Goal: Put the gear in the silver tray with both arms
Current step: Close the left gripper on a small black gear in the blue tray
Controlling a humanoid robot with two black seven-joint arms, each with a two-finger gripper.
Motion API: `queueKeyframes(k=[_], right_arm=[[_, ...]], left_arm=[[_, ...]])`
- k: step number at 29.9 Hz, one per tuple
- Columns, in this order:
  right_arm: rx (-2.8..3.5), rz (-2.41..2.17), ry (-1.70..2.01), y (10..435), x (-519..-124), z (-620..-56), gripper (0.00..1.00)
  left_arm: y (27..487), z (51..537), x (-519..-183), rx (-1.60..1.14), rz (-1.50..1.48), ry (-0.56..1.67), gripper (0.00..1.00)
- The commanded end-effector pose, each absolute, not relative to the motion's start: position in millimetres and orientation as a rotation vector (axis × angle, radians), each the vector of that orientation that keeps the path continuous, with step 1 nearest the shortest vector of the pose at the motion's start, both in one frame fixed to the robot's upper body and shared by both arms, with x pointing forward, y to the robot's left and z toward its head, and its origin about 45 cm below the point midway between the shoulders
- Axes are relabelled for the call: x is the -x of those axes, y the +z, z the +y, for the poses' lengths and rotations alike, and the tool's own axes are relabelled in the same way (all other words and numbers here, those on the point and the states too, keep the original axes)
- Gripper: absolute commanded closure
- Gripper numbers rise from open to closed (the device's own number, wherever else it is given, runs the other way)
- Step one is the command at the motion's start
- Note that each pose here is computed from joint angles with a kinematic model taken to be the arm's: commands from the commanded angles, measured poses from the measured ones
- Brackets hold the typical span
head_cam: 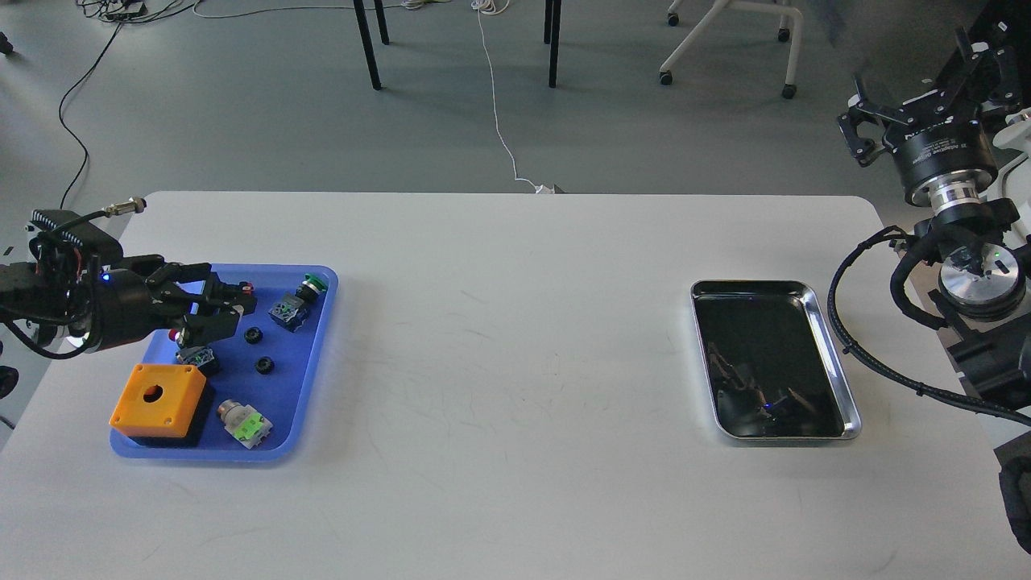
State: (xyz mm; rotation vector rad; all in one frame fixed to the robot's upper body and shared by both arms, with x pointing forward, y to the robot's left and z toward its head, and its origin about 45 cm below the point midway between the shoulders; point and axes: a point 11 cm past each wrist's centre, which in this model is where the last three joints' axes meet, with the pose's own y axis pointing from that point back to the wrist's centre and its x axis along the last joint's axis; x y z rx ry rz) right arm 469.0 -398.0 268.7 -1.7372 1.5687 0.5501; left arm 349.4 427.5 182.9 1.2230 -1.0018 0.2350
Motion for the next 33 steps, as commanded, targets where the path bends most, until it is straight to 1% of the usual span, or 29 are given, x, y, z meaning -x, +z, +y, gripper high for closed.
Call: queueKeyframes(k=[1, 7, 13, 19, 30, 33], right_arm=[[1.735, 1.571, 0.549, 268.5, -468.7, -398.4, 0.00], [1.736, 1.567, 0.551, 268.7, -469.4, -396.1, 0.00], [1.728, 1.569, 0.547, 271.1, -470.1, -396.8, 0.00], [1.729, 1.566, 0.553, 269.3, -470.4, -394.2, 0.00], [1.733, 1.567, 0.552, 269.6, -470.9, -393.9, 0.00], [1.735, 1.567, 0.553, 269.4, -470.9, -393.7, 0.00]], left_arm=[[162.9, 426.1, -347.5, -1.238, -0.997, 0.205, 0.29], [143.6, 415.6, -351.6, -1.236, -0.995, 0.186, 0.31], [115.4, 428.8, -352.0, -1.314, -1.035, 0.144, 0.34], [116.0, 431.9, -353.0, -1.322, -1.041, 0.151, 0.37], [115.1, 431.1, -353.0, -1.315, -1.026, 0.173, 0.56], [115.2, 431.6, -353.1, -1.317, -1.026, 0.173, 0.59]])
